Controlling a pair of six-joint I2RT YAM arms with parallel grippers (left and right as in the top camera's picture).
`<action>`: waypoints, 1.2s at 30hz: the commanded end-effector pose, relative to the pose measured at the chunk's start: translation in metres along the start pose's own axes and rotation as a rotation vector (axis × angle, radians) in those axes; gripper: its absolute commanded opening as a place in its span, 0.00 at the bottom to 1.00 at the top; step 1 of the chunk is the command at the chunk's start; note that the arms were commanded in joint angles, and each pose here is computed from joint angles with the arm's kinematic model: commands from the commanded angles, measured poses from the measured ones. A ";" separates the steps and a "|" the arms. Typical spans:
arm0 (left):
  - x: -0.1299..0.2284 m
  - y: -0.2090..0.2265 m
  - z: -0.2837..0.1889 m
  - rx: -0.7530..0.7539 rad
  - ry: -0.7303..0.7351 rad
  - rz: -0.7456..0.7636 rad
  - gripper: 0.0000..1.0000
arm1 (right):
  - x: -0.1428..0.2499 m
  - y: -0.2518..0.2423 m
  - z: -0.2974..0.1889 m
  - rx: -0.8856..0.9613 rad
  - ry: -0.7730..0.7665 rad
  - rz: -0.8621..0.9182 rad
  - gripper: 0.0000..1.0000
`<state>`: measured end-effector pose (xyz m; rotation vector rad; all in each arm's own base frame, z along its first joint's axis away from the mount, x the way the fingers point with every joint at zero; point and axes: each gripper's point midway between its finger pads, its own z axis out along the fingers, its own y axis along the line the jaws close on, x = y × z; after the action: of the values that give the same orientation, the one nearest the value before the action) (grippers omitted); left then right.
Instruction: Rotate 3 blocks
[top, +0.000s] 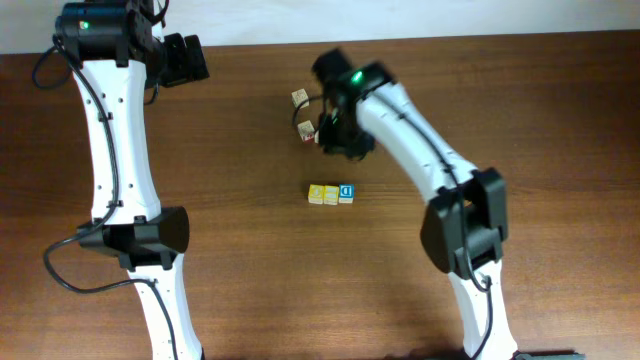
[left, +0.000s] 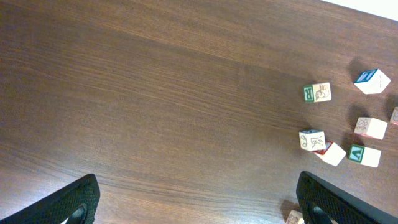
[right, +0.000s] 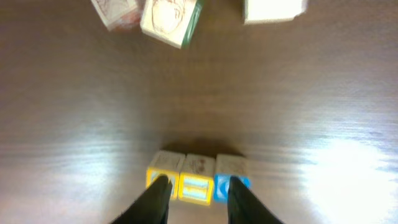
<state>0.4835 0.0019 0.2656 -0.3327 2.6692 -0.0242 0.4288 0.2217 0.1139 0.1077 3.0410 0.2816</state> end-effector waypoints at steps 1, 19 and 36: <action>-0.004 -0.001 -0.019 0.012 -0.045 0.015 0.99 | -0.020 0.001 -0.070 -0.129 -0.079 -0.072 0.34; -0.005 -0.002 -0.019 0.014 -0.050 0.015 0.99 | -0.016 -0.079 -0.297 -0.424 -0.500 -0.126 0.42; 0.054 -0.071 0.018 0.221 0.207 0.188 0.00 | 0.027 -0.112 -0.178 -0.249 -0.110 -0.022 0.18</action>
<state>0.4677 -0.0595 0.2214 -0.1513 2.8675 -0.2221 0.3810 0.0775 0.3085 0.0579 2.7493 0.5985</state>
